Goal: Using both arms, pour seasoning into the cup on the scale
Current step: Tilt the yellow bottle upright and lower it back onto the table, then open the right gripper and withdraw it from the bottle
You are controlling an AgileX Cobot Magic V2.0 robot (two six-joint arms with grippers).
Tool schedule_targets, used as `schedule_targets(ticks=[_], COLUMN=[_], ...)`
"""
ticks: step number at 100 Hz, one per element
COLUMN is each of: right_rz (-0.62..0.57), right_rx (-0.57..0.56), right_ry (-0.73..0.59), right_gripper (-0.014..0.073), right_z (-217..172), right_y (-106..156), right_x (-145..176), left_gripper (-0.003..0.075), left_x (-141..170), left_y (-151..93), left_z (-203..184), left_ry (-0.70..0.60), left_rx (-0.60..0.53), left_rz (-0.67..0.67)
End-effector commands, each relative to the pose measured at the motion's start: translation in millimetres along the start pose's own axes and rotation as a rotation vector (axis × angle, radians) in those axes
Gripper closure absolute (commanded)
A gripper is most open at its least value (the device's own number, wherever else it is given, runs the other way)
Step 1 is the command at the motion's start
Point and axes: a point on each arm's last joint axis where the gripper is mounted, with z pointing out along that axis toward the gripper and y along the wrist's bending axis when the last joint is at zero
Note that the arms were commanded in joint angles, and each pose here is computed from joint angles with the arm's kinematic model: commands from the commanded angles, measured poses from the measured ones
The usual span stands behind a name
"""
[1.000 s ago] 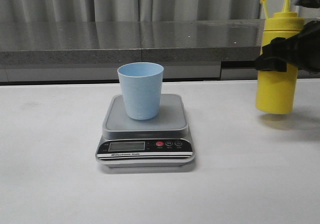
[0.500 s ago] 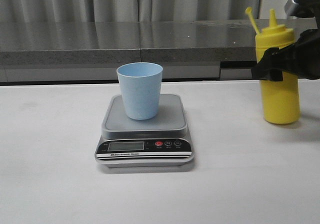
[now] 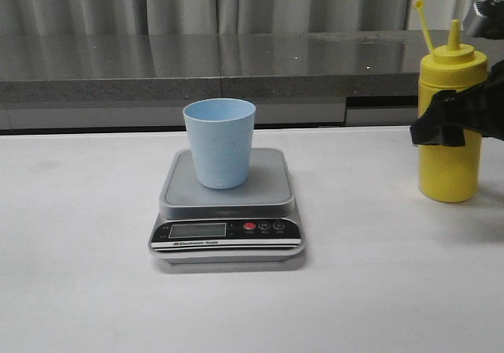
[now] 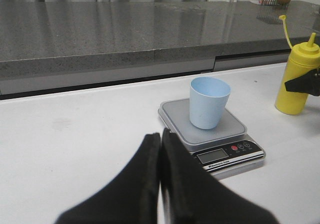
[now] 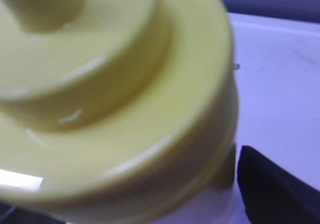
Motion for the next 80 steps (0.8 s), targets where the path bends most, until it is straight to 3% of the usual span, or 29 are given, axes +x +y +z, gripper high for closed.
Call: schedule_targets(ticks=[1, 25, 73, 80], right_rz=[0.011, 0.028, 0.095, 0.110], right_rx=[0.009, 0.068, 0.108, 0.128], right_ry=[-0.101, -0.100, -0.058, -0.065], right_gripper=[-0.0039, -0.0039, -0.0039, -0.0004], right_z=[-15, -25, -58, -65], right_y=[-1, -15, -6, -5], right_x=[-18, -20, 5, 3], left_gripper=[0.0741, 0.0741, 0.0741, 0.0741], left_x=[-14, -14, -14, -14], left_y=[-2, -2, -2, -2], left_z=[-8, -8, -8, -8], left_ry=[-0.121, -0.121, -0.121, -0.121], left_rx=[0.009, 0.009, 0.009, 0.009], left_rz=[-0.013, -0.013, -0.013, -0.013])
